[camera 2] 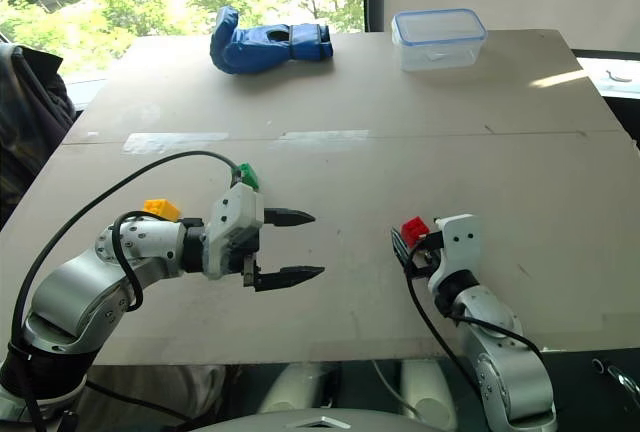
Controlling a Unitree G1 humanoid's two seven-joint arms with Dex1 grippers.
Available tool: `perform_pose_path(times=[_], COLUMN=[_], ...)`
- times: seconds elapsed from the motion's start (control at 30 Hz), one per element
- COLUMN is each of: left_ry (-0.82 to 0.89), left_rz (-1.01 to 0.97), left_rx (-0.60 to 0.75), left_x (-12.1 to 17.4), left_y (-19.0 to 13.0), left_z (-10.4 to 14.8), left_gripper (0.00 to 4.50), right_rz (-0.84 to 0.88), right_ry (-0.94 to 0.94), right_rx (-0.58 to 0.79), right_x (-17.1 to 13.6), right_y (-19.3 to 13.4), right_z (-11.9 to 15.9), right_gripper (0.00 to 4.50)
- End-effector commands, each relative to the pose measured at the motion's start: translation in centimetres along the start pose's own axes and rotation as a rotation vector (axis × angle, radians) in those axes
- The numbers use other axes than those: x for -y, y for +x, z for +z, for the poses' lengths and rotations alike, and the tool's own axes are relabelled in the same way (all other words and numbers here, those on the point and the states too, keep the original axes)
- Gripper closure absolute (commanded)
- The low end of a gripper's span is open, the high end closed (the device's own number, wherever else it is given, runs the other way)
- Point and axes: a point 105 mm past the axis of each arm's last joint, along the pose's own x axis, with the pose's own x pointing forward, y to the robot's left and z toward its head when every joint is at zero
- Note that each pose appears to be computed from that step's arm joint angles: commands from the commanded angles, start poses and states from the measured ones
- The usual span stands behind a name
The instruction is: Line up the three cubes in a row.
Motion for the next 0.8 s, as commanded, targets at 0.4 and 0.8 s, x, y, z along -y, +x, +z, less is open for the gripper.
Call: perform_pose_path(times=[0.4, 0.8], left_ry=[0.035, 0.032], left_rz=[-0.02, -0.019], left_rx=[0.032, 0.038], left_x=[0.1, 0.3], left_y=[0.6, 0.7], left_z=[0.5, 0.3], left_gripper=[0.0, 0.0], right_rz=[0.269, 0.545], right_ry=[-0.126, -0.195], right_rx=[0.038, -0.062], right_x=[3.1, 3.9], right_y=[-0.7, -1.0], right_z=[1.9, 0.8], right_gripper=[0.06, 0.06])
